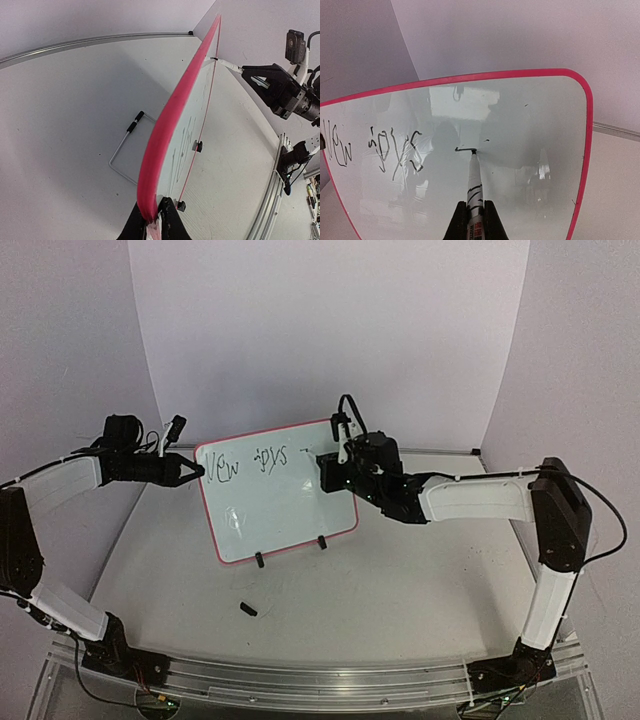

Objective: Write a sentence on the whiteboard
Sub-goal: Write on the whiteboard with the whiteboard marker without the cap.

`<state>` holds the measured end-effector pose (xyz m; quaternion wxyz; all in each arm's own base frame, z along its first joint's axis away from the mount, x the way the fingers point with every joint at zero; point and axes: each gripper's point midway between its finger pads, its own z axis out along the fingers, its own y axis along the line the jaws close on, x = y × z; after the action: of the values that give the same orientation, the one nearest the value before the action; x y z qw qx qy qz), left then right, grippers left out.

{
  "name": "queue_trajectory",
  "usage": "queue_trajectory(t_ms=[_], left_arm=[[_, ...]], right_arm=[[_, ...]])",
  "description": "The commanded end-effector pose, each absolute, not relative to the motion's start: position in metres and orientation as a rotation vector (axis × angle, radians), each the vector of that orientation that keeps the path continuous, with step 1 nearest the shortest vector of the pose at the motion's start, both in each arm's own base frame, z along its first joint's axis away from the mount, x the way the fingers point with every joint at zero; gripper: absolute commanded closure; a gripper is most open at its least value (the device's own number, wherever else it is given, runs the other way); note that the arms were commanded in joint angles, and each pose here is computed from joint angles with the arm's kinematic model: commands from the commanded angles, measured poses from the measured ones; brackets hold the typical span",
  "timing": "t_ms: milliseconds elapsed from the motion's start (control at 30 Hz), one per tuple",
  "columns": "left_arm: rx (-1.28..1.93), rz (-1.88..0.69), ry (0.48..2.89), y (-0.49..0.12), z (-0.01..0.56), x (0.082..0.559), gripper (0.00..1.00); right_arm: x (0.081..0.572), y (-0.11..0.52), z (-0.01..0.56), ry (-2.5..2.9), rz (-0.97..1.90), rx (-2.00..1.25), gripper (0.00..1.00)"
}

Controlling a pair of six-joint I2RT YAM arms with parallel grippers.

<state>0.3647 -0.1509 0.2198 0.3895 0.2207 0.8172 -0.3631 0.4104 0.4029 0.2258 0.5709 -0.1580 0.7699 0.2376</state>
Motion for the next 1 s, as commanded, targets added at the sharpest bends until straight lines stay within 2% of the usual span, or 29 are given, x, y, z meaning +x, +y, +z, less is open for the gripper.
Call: queue_trajectory(t_ms=[0, 500, 967], left_arm=[[0.518, -0.828, 2.158, -0.139, 0.205, 0.373, 1.00], [0.520, -0.829, 2.157, -0.140, 0.205, 0.373, 1.00], [0.521, -0.833, 2.157, -0.140, 0.205, 0.373, 1.00]], right_arm=[[0.400, 0.403, 0.274, 1.694, 0.642, -0.379, 1.00], [0.419, 0.414, 0.275, 1.691, 0.589, -0.366, 1.00], [0.426, 0.413, 0.246, 1.771, 0.530, -0.357, 1.00]])
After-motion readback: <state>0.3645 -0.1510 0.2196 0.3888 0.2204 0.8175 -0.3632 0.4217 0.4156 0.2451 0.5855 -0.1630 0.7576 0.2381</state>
